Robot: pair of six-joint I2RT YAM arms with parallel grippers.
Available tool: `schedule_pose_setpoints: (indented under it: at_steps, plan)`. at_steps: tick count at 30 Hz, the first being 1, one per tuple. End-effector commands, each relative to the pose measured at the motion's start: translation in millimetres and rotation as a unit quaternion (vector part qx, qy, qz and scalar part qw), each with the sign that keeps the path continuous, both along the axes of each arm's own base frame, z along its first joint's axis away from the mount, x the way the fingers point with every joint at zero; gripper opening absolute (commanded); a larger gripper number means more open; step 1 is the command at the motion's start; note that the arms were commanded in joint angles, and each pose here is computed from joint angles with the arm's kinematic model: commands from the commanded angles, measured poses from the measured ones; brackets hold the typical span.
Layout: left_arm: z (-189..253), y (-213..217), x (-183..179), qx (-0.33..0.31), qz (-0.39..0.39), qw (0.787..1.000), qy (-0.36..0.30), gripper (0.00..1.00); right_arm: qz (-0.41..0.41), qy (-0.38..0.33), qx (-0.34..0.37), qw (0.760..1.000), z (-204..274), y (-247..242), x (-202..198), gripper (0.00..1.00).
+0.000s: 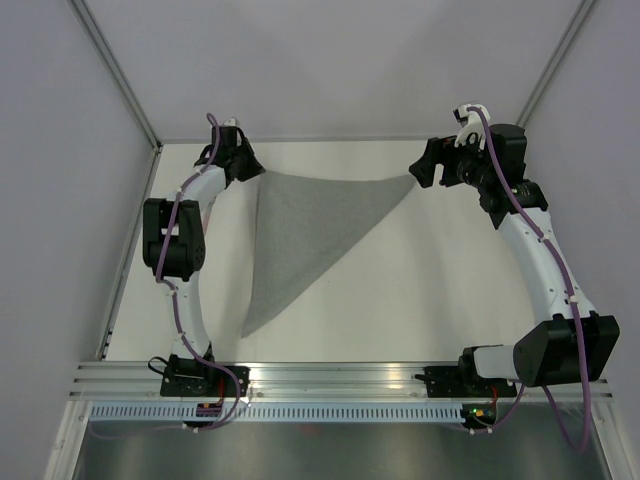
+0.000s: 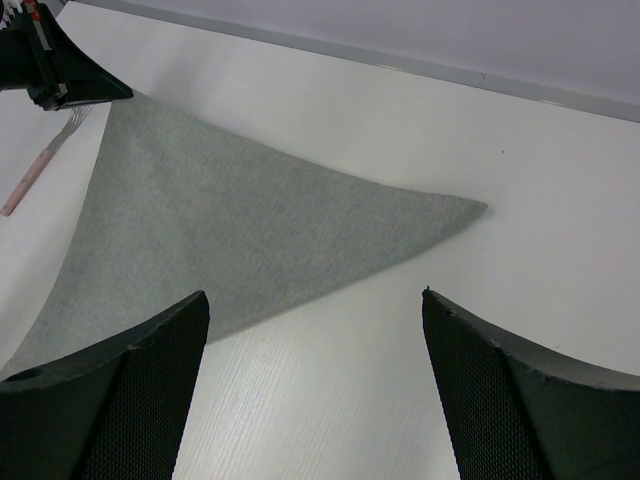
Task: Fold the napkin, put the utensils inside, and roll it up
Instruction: Fold the napkin, then grab a utensil with the left arm
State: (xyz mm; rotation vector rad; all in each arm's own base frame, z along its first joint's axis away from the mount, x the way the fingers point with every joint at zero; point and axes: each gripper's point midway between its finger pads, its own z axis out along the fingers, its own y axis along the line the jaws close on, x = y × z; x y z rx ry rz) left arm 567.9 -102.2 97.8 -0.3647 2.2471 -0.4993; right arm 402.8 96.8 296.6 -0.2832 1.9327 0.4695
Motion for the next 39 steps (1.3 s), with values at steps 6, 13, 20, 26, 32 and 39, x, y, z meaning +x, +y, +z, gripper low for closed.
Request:
schedule_pose_setpoints:
  at_steps: [6,13,20,26,32,39]
  plan:
    - [-0.9,1.6,9.5,0.000,-0.014,1.000,-0.005,0.02,-0.001,0.000,-0.003,1.000,-0.8,0.5,1.0,0.92]
    - [-3.9,4.6,10.2,0.005,-0.010,1.000,-0.003,0.46,0.000,0.002,-0.002,1.000,-2.4,0.7,0.5,0.92]
    - [35.1,24.0,-3.7,0.037,0.033,0.998,-0.044,0.61,0.005,0.002,0.003,1.000,-0.5,3.1,0.3,0.92]
    - [34.2,79.0,-57.7,0.118,0.142,0.983,-0.023,0.65,0.023,0.008,0.013,1.000,0.3,10.2,-3.6,0.92]
    - [25.0,135.5,-95.8,0.137,0.189,0.972,0.012,0.66,0.036,0.018,0.031,0.999,-0.4,18.3,-8.5,0.91]
    - [-0.8,158.0,-108.0,0.192,0.182,0.962,0.065,0.66,0.043,0.015,0.044,0.998,6.4,22.5,-12.5,0.91]
